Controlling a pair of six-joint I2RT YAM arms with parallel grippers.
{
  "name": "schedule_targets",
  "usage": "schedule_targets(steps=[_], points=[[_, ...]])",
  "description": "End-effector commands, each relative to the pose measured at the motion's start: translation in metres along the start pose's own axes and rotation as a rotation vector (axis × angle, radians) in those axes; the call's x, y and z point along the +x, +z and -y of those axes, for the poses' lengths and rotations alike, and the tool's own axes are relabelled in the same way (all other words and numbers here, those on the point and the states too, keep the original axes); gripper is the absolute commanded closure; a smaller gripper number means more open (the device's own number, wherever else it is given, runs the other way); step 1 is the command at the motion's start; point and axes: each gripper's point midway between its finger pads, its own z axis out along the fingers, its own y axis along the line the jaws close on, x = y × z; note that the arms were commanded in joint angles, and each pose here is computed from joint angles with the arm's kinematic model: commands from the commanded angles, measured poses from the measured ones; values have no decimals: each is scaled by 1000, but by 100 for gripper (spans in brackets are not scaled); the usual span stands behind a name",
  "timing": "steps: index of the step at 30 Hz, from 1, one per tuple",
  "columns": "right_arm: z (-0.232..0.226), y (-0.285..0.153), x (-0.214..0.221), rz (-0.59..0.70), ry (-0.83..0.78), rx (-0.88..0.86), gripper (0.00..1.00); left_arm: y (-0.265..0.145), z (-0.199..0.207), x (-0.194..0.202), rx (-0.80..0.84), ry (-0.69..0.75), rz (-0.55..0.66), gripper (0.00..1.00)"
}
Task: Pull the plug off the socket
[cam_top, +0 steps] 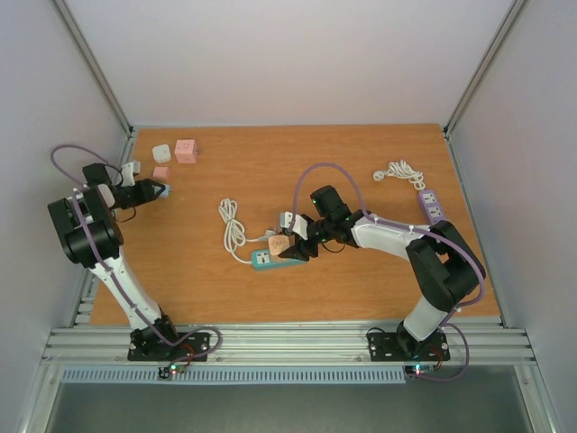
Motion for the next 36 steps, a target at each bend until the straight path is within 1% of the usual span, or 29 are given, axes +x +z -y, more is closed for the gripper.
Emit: schedule_targets(steps=[1, 3, 8, 13, 17, 22, 27, 32, 36], points=[[-17, 15, 65, -217, 132, -23, 53, -7, -9, -5, -26, -6, 8, 39], [-17, 15, 65, -217, 132, -22, 54, -9, -10, -6, -38, -1, 13, 35], [-18, 14, 64, -214, 135, -25, 53, -17, -6, -10, -58, 30, 16, 30], [-21, 15, 62, -210, 130, -34, 53, -33, 6, -19, -88, 102, 37, 26], [-27, 22, 59, -216, 125, -40, 53, -52, 28, -29, -77, 171, 77, 22], [-34, 36, 51, -227, 114, -34, 53, -75, 71, -31, 9, 229, 100, 22], [-39, 53, 40, -219, 121, -22, 53, -82, 104, -15, 63, 319, 73, 21], [-48, 65, 31, -205, 156, -29, 52, -72, 130, 22, 95, 419, -4, 21], [-55, 67, 24, -175, 191, -60, 47, -68, 160, 48, 176, 507, -43, 21]])
